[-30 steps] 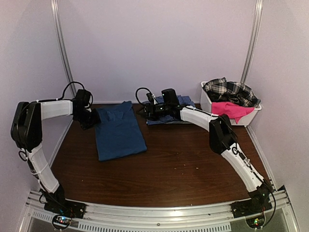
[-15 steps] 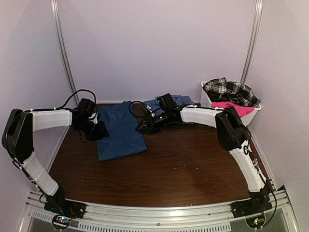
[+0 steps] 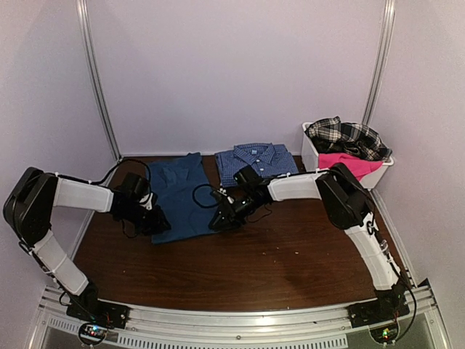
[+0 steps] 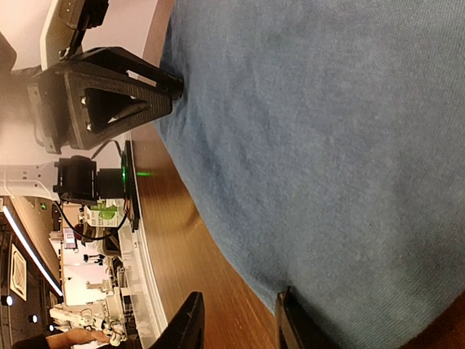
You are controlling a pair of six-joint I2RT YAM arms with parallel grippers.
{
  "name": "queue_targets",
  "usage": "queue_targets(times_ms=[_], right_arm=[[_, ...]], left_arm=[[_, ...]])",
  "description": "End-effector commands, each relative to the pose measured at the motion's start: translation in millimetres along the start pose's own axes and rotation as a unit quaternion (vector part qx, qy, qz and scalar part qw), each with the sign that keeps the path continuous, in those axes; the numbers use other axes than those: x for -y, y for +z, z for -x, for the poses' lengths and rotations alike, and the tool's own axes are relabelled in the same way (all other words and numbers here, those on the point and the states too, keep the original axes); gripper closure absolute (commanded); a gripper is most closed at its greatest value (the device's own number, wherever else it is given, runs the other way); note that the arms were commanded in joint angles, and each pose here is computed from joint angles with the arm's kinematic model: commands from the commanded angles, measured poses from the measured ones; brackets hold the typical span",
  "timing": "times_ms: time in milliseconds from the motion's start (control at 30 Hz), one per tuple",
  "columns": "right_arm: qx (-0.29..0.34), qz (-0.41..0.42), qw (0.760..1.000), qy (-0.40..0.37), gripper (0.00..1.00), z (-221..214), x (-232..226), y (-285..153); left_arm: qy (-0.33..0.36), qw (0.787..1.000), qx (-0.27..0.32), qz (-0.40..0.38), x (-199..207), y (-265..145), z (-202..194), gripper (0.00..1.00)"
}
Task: Fold and stack the mixed laundry pile
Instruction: Move the 2/3-rectangle-folded T-shirt to the center of the board.
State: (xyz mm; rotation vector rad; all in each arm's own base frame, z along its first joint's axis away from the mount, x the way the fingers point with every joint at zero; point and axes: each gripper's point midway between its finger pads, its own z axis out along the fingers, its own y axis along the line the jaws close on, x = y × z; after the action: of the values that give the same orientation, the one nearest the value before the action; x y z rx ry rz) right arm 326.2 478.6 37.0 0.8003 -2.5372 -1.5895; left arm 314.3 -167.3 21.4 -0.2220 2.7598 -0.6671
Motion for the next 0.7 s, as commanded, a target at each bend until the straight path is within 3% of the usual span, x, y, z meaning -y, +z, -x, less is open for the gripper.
queue_targets(times_ms=[0,133,233,433,500,667], right_arm=[[-0.054,-0.049,0.996,0.045,0.65,-60,23,5],[-0.079,-0.043,0.995,0.044,0.65,-102,-1,-2],[-0.088,-0.035,0.995,0.04,0.64,-122,-19,-9],[-0.063,-0.03,0.998,0.002,0.61,-110,-57,-33],[-0.048,-0.046,0.998,0.003,0.61,-104,-60,-44],[-0.036,-0.098,0.994,0.039,0.6,-115,-40,-65]], left_arm=[[0.005,0.998,-0.057,0.024,-8,2,-54,0.66],[0.033,0.996,-0.072,0.029,2,-14,-84,0.66],[0.053,0.997,-0.052,0.03,11,-40,-91,0.65],[0.154,0.985,0.0,0.073,21,-95,-88,0.56],[0.127,0.988,-0.017,0.084,12,-98,-99,0.57],[0.031,0.999,-0.033,0.014,12,-88,-128,0.6]])
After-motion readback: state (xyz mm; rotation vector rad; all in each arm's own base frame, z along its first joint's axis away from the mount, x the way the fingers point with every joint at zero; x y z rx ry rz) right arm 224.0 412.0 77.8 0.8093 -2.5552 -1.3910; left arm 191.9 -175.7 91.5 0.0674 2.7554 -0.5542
